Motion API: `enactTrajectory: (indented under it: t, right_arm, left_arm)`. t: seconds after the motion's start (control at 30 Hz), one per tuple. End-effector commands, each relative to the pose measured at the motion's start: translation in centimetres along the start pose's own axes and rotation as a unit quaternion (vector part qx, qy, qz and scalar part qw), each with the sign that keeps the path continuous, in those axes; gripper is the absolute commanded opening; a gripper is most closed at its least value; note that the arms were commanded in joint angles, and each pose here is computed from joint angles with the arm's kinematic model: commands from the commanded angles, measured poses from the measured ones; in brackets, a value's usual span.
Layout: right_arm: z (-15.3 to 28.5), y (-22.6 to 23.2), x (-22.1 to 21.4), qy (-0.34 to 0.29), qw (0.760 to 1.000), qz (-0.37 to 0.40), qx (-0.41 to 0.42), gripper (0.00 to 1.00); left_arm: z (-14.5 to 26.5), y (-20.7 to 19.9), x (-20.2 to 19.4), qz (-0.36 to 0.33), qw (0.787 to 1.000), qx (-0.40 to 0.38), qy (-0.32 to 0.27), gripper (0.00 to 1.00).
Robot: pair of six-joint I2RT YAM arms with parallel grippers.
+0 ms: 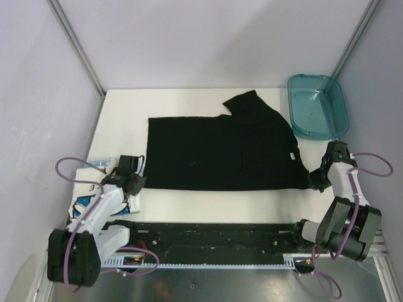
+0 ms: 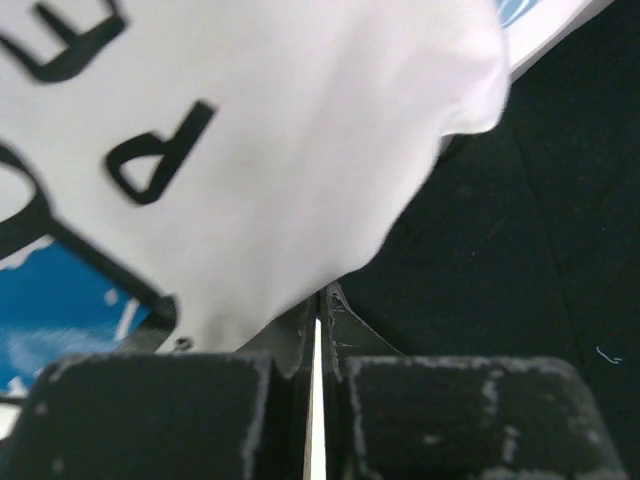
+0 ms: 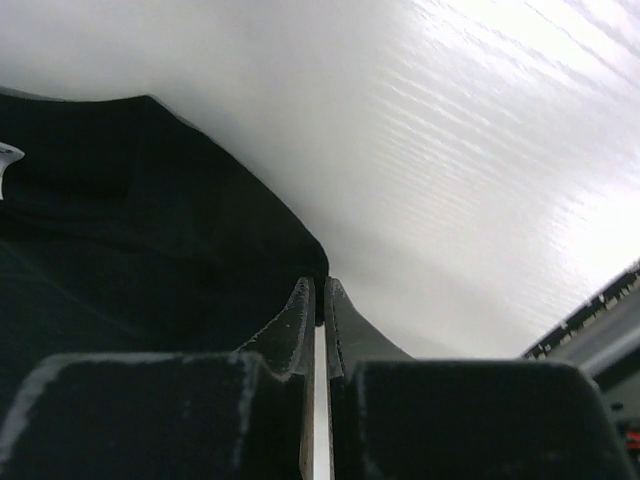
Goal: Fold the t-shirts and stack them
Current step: Grap the side of the flattened tshirt furthest away from the robot with both arms
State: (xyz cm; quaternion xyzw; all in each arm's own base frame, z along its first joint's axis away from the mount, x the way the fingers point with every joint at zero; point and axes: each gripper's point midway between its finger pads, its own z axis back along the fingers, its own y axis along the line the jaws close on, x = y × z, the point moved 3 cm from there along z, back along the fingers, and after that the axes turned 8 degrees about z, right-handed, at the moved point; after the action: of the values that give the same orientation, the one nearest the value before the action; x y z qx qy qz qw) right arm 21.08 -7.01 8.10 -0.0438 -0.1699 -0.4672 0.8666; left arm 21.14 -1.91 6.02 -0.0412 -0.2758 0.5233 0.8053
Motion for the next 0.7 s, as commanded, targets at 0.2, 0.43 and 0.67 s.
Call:
enactTrajectory:
  t: [0.2,0.43,0.67]
  right_arm:
    - [1.8,-3.0,-2.9,0.052,0.995,-0.053,-0.070,0.00]
    - [2.5,-3.1,-4.4,0.099,0.992,-0.055,-0.061,0.15]
    - [4.6,-1.2,-2.5,0.066,0.998,-0.014,0.014,0.61]
  left_arm:
    - [1.7,5.0,1.0,0.044,0.995,0.073,-0.052,0.00]
    - [2.5,6.0,0.8,0.061,0.994,0.078,-0.046,0.00]
    - [4.8,2.7,1.3,0.031,0.999,0.007,-0.018,0.47]
